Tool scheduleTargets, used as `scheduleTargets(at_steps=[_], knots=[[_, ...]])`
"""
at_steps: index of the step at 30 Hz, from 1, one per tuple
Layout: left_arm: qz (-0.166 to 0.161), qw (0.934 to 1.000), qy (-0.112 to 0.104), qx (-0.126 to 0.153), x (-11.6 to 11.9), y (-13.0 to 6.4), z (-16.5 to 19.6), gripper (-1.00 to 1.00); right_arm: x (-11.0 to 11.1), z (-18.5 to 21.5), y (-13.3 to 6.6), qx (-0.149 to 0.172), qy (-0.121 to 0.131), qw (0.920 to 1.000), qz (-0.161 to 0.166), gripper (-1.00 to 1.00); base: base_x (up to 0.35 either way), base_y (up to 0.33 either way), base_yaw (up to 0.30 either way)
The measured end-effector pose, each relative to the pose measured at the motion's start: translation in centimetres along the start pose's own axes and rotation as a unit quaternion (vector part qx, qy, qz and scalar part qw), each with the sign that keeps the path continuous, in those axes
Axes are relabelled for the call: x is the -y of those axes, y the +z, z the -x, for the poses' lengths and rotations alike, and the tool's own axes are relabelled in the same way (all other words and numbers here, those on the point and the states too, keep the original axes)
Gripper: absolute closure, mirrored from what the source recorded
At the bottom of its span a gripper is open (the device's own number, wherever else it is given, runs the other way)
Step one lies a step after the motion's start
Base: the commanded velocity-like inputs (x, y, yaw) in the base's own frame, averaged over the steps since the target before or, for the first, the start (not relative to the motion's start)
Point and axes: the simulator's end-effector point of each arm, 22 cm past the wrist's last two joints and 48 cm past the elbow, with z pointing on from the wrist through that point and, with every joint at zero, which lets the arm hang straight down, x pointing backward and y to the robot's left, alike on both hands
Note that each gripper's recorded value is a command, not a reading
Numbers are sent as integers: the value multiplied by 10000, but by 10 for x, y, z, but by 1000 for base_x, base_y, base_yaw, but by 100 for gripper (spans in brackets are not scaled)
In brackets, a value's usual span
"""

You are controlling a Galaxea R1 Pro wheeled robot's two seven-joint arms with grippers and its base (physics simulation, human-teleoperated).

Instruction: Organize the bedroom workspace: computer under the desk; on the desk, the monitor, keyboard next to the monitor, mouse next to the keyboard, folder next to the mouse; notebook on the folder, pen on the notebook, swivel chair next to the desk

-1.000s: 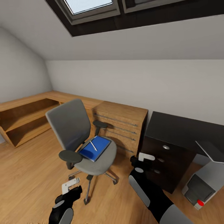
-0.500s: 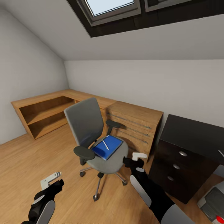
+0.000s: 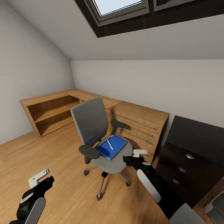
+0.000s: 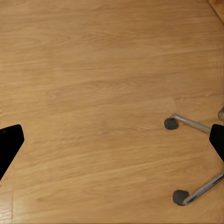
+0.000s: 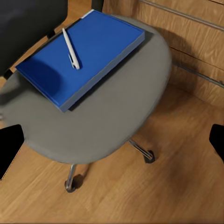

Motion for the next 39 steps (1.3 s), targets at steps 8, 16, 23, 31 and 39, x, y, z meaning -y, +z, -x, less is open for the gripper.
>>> scheduleTargets(at_steps=[8,16,23,31,39], knots=[[-40,10000,5,-11,4,-2,-1,-100,-1,1,-1,-4,44,10000,28,-100,59,-52,118],[-33,10000,45,-55,4,-1,-6,-100,-1,1,-1,12,57,10000,35,-100,189,-1,133],[-60,9999,65,-73,7,-1,-8,-100,-1,0,0,6,50,10000,36,-100,63,0,94],[-106,9999,100,-84,11,-2,-10,-100,-1,-1,0,-8,49,10000,41,-100,274,0,253],[-193,9996,181,-104,20,-5,-15,-100,0,-3,1,-18,6,10000,19,-100,163,0,43]])
